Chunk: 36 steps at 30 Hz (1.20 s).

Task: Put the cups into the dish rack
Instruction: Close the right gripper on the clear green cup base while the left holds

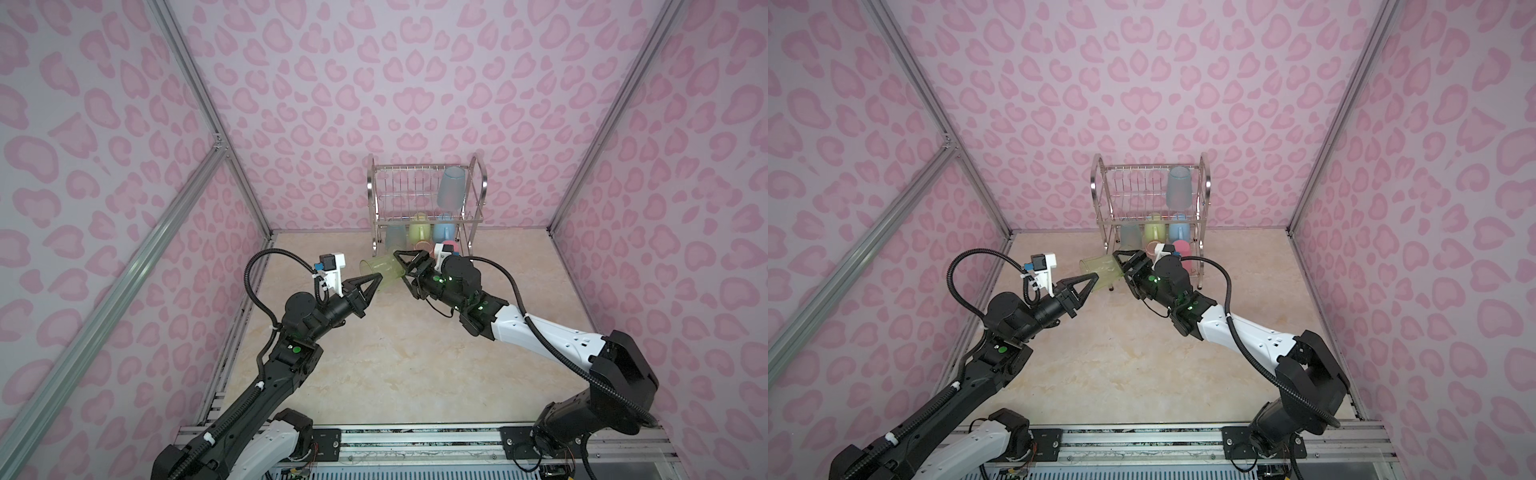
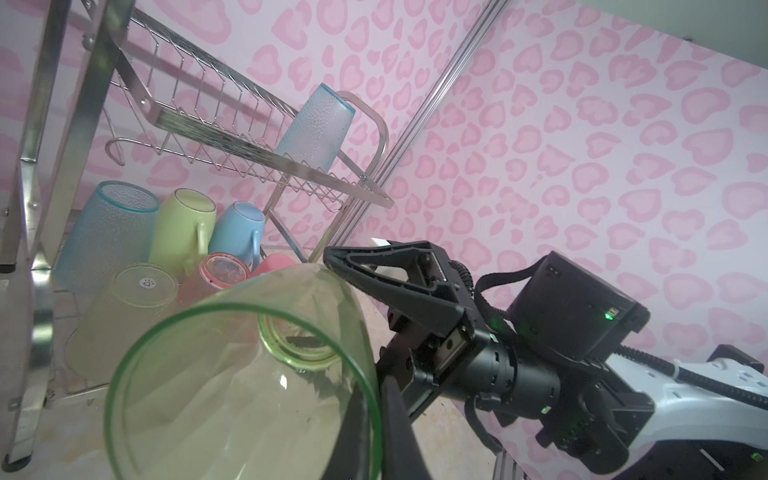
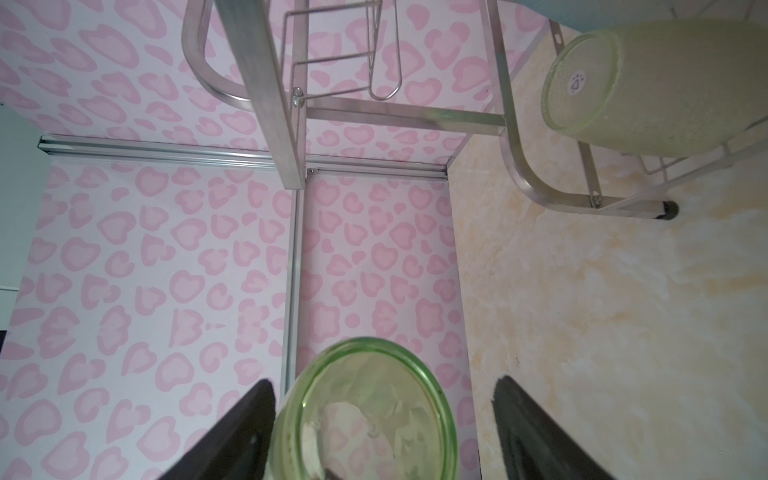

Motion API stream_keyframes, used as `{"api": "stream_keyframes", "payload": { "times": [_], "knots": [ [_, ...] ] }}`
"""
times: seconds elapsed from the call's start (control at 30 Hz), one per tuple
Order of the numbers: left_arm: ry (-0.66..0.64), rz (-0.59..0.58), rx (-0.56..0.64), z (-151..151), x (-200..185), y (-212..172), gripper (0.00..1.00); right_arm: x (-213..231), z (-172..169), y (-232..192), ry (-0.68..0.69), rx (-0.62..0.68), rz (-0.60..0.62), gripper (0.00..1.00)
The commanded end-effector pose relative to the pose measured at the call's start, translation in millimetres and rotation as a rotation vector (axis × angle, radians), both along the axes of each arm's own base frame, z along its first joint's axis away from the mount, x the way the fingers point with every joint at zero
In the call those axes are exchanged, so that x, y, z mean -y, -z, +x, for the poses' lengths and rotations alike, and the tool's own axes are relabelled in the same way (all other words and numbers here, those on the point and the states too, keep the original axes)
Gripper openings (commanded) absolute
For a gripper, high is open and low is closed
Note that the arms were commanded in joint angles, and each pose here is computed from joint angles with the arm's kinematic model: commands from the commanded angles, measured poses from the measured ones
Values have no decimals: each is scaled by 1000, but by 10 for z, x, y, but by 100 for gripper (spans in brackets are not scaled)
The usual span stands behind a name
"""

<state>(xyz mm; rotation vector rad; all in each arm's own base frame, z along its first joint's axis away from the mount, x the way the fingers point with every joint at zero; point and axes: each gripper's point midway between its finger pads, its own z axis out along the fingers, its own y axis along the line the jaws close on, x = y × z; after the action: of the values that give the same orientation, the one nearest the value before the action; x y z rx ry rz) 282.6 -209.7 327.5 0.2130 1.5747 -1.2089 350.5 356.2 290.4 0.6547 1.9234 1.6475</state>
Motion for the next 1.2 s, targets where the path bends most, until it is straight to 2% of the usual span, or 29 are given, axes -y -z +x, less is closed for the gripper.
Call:
{"api": "stream_keyframes", "payload": {
  "times": [0.0,0.5,0.73,0.97,1.03,1.17],
  "knots": [
    [23,-48,114,-38,34,-304,3,-52,-13,-84,-20,-1,46,81],
    [59,-65,108,85,177,-277,3,-73,41,-213,-17,21,66,80],
    [56,-62,100,99,183,-255,4,-48,58,-201,-2,38,49,69],
    [36,-53,72,149,171,-194,32,45,78,-233,39,85,4,65],
    [24,-49,62,164,160,-169,35,75,84,-224,53,94,-12,65],
    [1,-42,44,198,136,-129,49,131,88,-235,77,121,-36,64]
  ]
}}
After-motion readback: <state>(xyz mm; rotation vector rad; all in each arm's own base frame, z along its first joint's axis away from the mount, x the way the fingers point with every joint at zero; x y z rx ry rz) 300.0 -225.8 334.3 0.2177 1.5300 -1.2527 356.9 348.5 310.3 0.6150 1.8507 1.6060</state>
